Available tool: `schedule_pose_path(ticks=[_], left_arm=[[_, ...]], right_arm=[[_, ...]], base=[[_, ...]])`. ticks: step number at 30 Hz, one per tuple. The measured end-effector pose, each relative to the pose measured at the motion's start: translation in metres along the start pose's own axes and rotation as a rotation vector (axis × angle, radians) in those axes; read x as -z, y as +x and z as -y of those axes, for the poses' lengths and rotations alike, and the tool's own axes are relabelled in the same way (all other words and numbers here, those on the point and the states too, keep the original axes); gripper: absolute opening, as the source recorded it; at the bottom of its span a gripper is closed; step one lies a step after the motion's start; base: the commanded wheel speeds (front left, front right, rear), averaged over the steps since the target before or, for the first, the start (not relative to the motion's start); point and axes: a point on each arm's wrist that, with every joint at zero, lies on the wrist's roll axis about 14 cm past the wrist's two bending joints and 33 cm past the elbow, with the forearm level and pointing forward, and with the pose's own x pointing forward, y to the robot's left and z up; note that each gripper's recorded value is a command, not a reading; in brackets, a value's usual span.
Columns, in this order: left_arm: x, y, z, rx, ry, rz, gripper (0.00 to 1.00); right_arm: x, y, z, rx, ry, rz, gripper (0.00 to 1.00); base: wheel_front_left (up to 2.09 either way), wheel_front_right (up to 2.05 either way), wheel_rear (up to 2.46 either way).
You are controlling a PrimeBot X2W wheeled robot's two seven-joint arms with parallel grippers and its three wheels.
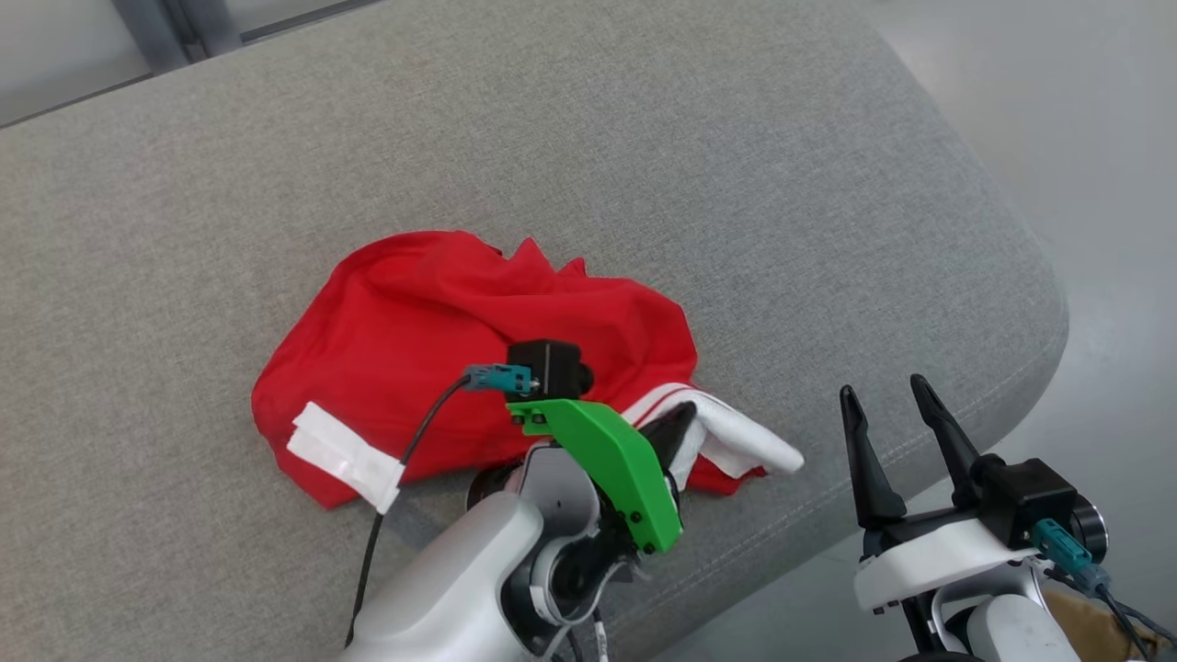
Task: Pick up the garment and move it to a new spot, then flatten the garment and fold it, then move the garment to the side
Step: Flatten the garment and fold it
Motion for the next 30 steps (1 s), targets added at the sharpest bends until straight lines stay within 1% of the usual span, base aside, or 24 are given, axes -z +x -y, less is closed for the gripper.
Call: schedule_pose_path(ticks=[3, 8, 11, 14, 15, 16, 17, 18, 21, 24, 26, 30], left_arm=[[-0.007, 0.005, -0.026, -0.067, -0.02, 0.02, 0.0], [-0.037, 0.01, -0.061, -0.163, -0.028, 0.106, 0.0], [-0.046, 0.011, -0.07, -0.186, -0.034, 0.133, 0.0], [-0.068, 0.011, -0.078, -0.206, -0.033, 0.199, 0.0], [-0.073, 0.01, -0.077, -0.205, -0.033, 0.214, 0.16], [-0.077, 0.01, -0.076, -0.199, -0.027, 0.227, 0.36], [-0.078, 0.011, -0.073, -0.185, -0.018, 0.228, 0.75], [-0.078, 0.012, -0.069, -0.166, -0.013, 0.226, 1.0], [-0.072, 0.015, -0.051, -0.089, -0.014, 0.201, 1.0], [-0.067, 0.015, -0.019, 0.026, -0.032, 0.183, 1.0], [-0.065, 0.013, 0.0, 0.082, -0.042, 0.185, 1.0], [-0.067, 0.009, 0.023, 0.134, -0.029, 0.21, 1.0]], right_arm=[[0.003, 0.0, 0.003, 0.009, -0.004, -0.011, 1.0], [0.005, 0.0, 0.004, 0.015, -0.007, -0.022, 1.0], [0.005, 0.001, 0.004, 0.015, -0.009, -0.02, 1.0], [0.004, 0.003, 0.003, 0.009, -0.012, -0.018, 1.0], [0.004, 0.003, 0.002, 0.006, -0.011, -0.018, 1.0], [0.004, 0.004, 0.001, 0.004, -0.012, -0.018, 1.0], [0.004, 0.004, 0.001, 0.003, -0.012, -0.018, 1.0], [0.004, 0.004, 0.0, 0.001, -0.014, -0.018, 1.0], [0.005, 0.006, -0.001, -0.004, -0.018, -0.018, 1.0], [0.005, 0.007, -0.002, -0.01, -0.017, -0.017, 1.0], [0.005, 0.007, -0.003, -0.013, -0.018, -0.016, 1.0], [0.003, 0.007, -0.005, -0.019, -0.019, -0.01, 1.0]], base=[[0.0, 0.0, 0.0], [0.0, 0.0, 0.0], [0.0, 0.0, 0.0], [0.0, 0.0, 0.0], [0.0, 0.0, 0.0], [0.0, 0.0, 0.0], [0.0, 0.0, 0.0], [0.0, 0.0, 0.0], [0.0, 0.0, 0.0], [0.0, 0.0, 0.0], [0.0, 0.0, 0.0], [0.0, 0.0, 0.0]])
